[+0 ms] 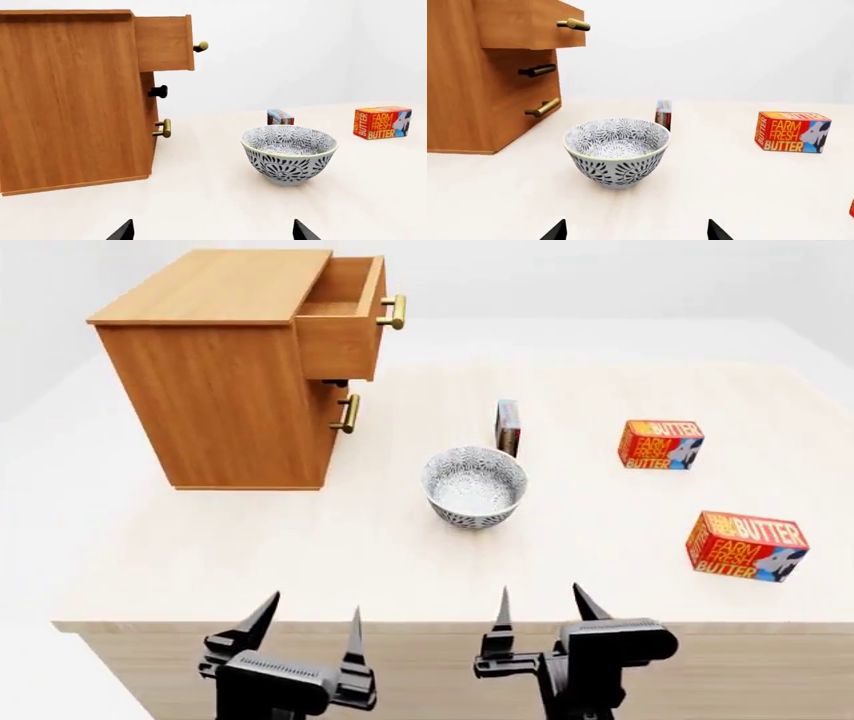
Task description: Put the chocolate pudding in the top drawer of the cabinet and close it.
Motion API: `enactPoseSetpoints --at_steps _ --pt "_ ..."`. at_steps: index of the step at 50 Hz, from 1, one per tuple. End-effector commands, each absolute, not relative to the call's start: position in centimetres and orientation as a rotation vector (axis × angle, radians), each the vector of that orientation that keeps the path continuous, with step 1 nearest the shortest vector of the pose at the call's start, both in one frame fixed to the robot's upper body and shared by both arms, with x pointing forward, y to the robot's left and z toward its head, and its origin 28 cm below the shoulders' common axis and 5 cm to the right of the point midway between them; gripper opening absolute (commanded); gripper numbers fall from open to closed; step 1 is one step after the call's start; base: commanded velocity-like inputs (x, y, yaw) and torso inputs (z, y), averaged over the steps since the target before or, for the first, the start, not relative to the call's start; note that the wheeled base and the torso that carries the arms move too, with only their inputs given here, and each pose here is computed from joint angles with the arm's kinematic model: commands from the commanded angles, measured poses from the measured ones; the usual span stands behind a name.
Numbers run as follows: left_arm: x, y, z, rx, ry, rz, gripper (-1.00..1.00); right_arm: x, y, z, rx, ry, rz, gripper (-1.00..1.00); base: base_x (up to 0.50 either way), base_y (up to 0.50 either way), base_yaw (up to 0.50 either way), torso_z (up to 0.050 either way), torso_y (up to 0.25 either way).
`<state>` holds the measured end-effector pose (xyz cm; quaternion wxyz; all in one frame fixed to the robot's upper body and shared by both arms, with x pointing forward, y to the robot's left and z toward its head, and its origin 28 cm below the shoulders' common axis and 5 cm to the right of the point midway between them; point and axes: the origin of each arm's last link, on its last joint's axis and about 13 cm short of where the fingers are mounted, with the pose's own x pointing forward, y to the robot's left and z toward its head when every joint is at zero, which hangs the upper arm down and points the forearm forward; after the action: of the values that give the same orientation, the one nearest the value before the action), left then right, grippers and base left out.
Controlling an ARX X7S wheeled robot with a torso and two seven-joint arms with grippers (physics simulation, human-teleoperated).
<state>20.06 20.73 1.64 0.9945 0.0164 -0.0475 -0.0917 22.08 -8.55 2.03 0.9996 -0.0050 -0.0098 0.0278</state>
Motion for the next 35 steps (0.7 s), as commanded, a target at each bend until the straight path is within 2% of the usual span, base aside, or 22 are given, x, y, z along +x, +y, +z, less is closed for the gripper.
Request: enactPoseSetpoints --at_steps 1,12,35 --pt "20.2 21.3 3.3 -0.012 -0.103 -0.235 1.00 22.4 -8.8 4.2 -0.030 -0.008 0.051 1.00 0.00 0.00 0.00 0.050 0.000" --pt "20.6 22.6 7.5 -0.044 -0.160 -0.251 1.00 22.7 -9.4 7.4 -0.038 -0.012 0.063 1.00 0.00 0.00 0.00 0.050 0.000" --pt "22.7 22.6 13.6 -0.049 -0.188 -0.334 1.00 23.1 -10.1 12.1 -0.070 -0.086 0.115 1.00 0.00 0.00 0.00 0.050 0.000"
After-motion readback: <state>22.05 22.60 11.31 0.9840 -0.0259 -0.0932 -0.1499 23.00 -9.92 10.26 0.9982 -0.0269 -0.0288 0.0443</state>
